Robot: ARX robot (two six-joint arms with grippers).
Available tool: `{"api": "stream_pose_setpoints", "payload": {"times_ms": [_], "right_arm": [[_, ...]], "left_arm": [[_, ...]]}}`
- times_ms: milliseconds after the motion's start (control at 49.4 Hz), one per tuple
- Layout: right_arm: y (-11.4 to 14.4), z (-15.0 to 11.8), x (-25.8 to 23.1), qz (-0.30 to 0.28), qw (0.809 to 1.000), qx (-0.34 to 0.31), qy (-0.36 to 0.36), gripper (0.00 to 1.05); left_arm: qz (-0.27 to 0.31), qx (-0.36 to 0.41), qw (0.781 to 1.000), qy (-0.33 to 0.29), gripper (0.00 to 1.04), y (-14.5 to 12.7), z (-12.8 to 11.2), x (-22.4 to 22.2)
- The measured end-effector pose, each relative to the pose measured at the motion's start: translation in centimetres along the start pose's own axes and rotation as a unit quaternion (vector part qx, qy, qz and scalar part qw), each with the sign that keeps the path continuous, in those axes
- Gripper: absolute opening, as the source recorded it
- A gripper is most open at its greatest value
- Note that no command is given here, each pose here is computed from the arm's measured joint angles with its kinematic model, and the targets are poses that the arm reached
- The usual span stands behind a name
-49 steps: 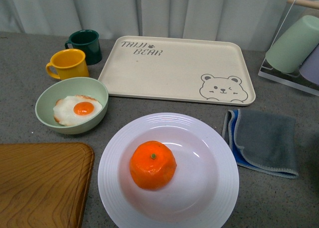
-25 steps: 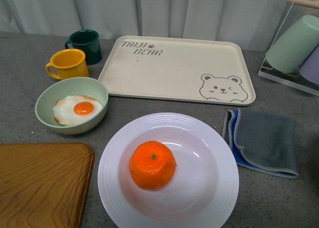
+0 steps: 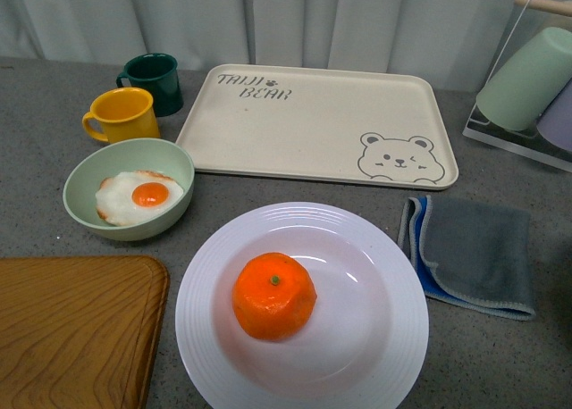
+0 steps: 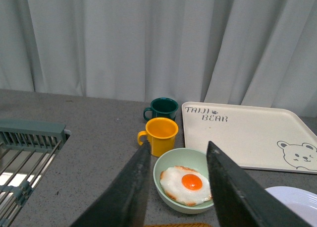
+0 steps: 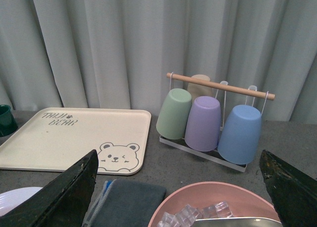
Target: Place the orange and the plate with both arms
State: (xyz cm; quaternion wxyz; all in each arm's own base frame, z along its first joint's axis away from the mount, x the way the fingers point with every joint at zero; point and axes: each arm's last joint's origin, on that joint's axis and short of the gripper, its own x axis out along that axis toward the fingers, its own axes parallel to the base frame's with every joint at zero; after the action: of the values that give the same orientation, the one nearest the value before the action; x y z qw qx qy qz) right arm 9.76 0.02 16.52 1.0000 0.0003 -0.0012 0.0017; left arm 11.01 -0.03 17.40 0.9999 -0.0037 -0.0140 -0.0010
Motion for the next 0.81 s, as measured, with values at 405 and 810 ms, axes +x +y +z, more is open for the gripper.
{"api": "stream_pose_setpoints", "payload": {"times_ms": [405,810], "right_arm": [[0.0,0.0,0.0,0.000,1.000,0.000,0.000,0.95],[0.3,0.3,0.8,-0.082,0.990,-0.021,0.114,0.95]], "left_arm": [[0.000,0.002,1.000,0.005,0.04,0.0,-0.3,-1.3],[0.001,0.002,1.000,0.006,0.50,0.0,-0.3,-1.4]]}}
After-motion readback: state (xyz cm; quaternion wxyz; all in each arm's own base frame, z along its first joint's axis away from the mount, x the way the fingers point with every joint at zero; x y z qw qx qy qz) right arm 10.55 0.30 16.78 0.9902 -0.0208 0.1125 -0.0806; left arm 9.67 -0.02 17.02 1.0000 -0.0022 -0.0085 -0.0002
